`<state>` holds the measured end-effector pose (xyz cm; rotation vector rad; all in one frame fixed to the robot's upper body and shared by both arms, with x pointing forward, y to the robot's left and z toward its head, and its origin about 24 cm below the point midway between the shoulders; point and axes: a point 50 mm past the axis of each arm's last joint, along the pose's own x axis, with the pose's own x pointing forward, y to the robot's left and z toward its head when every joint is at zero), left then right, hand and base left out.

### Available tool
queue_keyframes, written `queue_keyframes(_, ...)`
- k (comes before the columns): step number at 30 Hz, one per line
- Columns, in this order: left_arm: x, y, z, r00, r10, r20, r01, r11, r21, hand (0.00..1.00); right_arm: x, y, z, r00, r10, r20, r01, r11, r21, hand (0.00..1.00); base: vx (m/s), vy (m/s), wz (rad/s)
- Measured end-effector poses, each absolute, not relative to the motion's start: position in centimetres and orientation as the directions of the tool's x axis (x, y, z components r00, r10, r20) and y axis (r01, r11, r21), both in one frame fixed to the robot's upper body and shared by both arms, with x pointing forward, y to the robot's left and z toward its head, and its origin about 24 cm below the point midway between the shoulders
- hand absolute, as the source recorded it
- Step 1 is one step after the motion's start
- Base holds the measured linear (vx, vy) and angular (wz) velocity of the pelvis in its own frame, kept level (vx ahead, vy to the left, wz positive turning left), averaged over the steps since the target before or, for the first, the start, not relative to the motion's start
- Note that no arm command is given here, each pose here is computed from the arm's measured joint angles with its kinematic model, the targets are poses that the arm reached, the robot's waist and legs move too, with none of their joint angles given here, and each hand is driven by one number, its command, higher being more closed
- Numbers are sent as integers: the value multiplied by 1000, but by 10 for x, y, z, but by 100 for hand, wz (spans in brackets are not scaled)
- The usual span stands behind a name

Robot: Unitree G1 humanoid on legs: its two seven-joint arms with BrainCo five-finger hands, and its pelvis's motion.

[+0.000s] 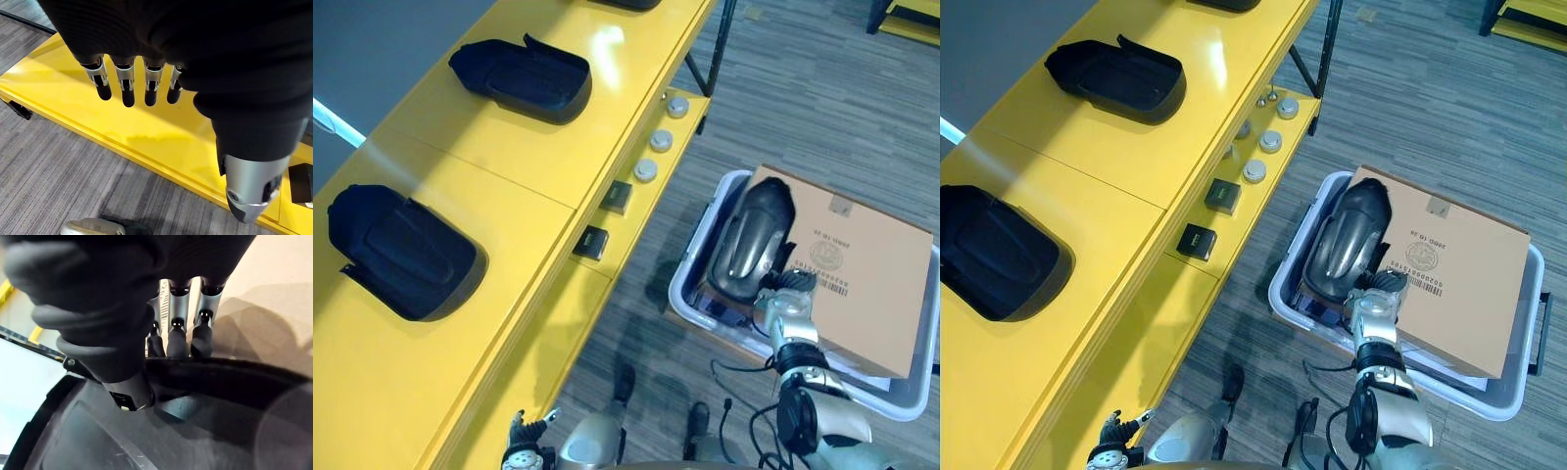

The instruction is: Walk over and take plastic housings, then place them on the shelf

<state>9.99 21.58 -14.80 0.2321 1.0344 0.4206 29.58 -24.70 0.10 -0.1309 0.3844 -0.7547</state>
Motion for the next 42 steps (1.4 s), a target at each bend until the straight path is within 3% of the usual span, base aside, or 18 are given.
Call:
queue_keyframes(6,100,216,-148,438,443,-782,-228,897,380,0,273,-259,8,648,-731,-214,689,682,-244,100,-79,3,-7)
queue_keyframes(11,99,216,-143,461,450,-765,-245,893,378,0,251,-270,23,582,-803,-130,777,596,-203,100,-70,6,-14)
queue_keyframes(17,129,200,-114,629,424,-652,-294,906,305,0,237,-266,62,563,-824,59,823,554,-125,100,-25,-10,-15)
queue_keyframes(22,172,166,-61,852,304,-427,-241,951,194,0,230,-242,86,603,-773,196,795,602,-72,100,-21,1,-18)
queue_keyframes(27,197,138,-9,965,180,-189,-166,982,88,0,230,-217,101,677,-678,287,719,692,-63,100,1,6,-15)
queue_keyframes(34,219,110,49,995,40,86,-41,999,11,0,234,-172,121,784,-464,412,539,838,-81,100,-27,-2,-9)
queue_keyframes(42,231,93,72,985,-45,169,63,993,-103,0,233,-147,120,845,-325,424,405,907,-112,100,-24,-3,-8)
